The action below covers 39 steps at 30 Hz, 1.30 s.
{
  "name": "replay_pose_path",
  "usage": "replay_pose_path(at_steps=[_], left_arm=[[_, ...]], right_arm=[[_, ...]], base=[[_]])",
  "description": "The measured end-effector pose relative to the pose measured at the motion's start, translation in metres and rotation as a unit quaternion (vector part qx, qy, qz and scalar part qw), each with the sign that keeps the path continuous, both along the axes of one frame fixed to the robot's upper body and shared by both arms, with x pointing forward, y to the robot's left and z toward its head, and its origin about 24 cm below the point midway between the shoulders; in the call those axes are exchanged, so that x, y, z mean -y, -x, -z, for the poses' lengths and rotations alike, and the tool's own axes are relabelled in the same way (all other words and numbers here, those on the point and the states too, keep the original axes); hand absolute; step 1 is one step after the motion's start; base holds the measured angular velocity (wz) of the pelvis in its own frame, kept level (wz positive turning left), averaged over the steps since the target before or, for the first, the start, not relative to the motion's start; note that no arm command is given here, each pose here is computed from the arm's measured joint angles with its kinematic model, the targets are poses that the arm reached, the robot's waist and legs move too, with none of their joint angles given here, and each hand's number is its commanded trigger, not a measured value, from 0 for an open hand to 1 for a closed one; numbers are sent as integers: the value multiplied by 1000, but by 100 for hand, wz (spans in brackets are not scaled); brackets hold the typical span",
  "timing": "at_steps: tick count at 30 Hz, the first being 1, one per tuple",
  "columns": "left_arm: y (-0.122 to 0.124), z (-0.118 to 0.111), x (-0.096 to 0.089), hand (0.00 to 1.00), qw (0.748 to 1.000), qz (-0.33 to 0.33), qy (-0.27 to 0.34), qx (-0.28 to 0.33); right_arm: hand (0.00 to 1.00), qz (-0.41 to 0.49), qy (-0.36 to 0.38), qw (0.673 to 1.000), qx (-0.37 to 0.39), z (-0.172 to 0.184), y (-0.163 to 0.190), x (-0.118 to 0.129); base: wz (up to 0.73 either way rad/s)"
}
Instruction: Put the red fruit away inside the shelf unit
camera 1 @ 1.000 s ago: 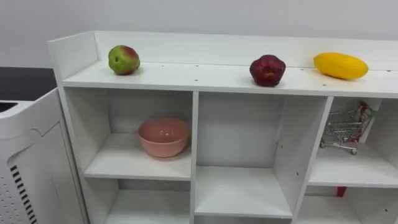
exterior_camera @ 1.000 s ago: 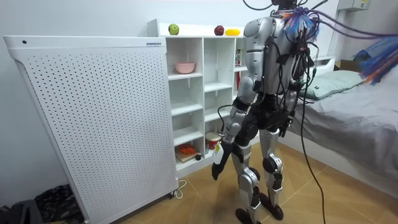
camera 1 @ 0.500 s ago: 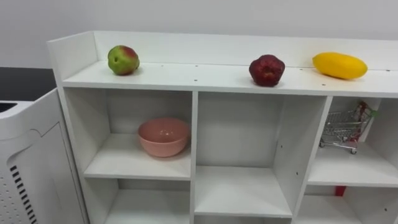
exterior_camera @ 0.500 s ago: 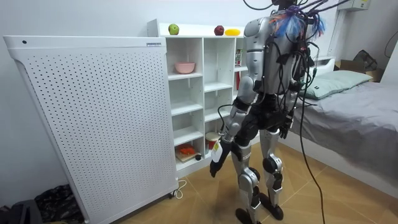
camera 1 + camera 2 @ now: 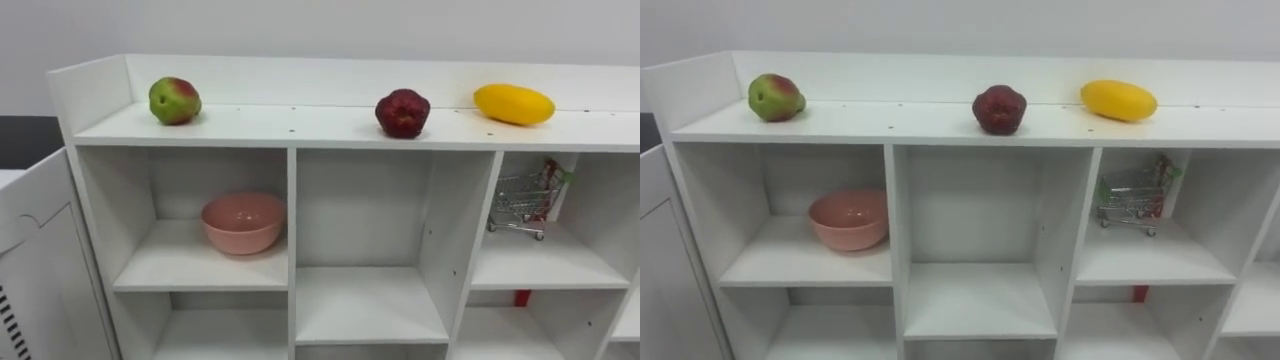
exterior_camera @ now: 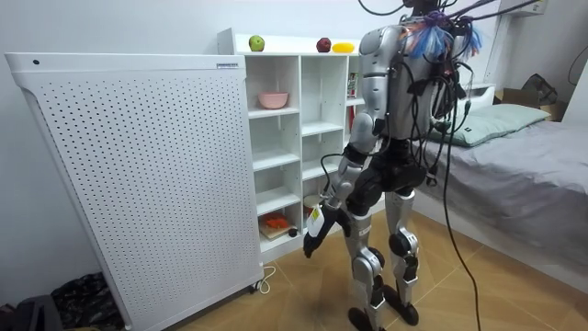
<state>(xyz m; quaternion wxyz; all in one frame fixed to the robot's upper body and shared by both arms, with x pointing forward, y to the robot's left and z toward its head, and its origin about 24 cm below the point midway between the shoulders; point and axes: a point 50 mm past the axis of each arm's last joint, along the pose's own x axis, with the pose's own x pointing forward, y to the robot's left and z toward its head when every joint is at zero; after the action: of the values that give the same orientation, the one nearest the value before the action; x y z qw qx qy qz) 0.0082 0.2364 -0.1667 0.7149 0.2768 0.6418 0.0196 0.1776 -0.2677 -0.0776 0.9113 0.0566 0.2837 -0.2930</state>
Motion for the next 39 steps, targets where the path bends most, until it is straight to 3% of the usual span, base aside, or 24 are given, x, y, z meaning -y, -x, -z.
replay_pose_path(at_steps=[9, 16, 27, 39], left_arm=[[-1, -2, -3, 0, 1000, 5, -8, 15], [-7, -3, -4, 0, 999, 31, -5, 32], [-5, -2, -3, 0, 999, 32, 6, 24], [-21, -4, -4, 0, 998, 51, 2, 40]], right_arm=[[0, -13, 149, 974, 170, -86, -42, -4], [0, -40, 240, 921, 305, -153, -67, -17], [0, -59, 275, 851, 444, -225, -86, -31], [0, -70, 268, 808, 520, -271, -105, -45]], base=[[-4], [-6], [2], [8]])
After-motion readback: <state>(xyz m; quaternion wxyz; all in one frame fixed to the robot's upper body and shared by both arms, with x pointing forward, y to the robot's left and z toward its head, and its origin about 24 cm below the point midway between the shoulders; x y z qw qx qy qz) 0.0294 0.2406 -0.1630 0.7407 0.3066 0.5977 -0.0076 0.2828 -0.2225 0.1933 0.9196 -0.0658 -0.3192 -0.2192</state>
